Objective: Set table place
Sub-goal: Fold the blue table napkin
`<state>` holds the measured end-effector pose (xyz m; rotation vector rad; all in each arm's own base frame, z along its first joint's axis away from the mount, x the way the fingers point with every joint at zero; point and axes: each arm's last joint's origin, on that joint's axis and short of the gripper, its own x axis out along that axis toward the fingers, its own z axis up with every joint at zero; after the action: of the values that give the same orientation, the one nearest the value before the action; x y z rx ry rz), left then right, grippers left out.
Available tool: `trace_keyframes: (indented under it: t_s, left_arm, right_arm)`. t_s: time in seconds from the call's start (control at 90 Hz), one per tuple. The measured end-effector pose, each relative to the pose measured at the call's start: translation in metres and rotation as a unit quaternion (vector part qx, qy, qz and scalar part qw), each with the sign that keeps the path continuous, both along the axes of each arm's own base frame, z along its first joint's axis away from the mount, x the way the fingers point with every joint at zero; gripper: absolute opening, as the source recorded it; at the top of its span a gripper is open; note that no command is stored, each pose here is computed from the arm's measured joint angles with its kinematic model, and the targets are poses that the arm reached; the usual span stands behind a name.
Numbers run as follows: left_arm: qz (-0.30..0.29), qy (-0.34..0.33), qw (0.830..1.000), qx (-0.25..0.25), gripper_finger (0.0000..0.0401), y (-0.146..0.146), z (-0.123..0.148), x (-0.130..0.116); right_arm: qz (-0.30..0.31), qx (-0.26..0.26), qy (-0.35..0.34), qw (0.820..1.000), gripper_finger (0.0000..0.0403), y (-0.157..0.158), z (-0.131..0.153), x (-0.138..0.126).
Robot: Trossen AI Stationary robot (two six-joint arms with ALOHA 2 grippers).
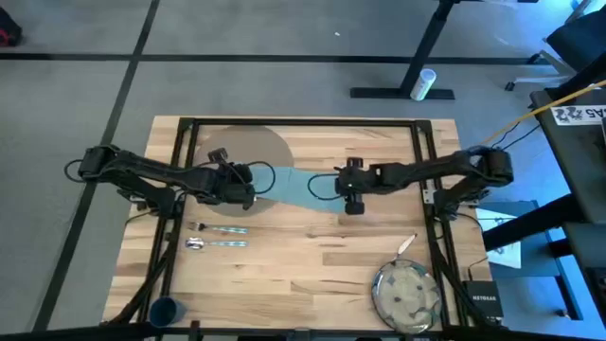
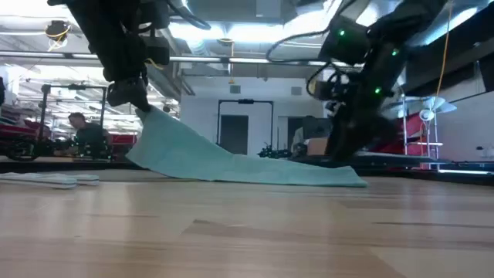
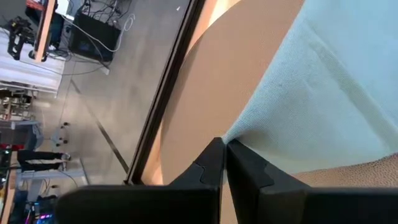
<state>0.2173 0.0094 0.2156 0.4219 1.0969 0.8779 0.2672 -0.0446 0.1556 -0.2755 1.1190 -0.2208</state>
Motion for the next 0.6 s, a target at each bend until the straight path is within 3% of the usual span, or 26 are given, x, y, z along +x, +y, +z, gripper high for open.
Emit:
trace_keyframes:
  t_s: [0.189,0.378,0.6]
  left_arm:
    - [-0.002,0.003,1.000,0.000,0.0000,0.000,0.000,0.000]
    - [0.000,0.001,1.000,0.000,0.0000,0.000,0.000,0.000]
    - [0.000,0.002,1.000,0.000,0.0000,0.000,0.000,0.000]
  right_arm:
    - [-0.020,0.001,-0.013,1.000,0.0175,-0.011,0.001,0.000]
    - [-0.005,0.036,-0.022,0.999,0.0175,-0.013,-0.002,0.003]
    - [0.002,0.055,-0.010,0.998,0.0175,-0.013,-0.022,0.010]
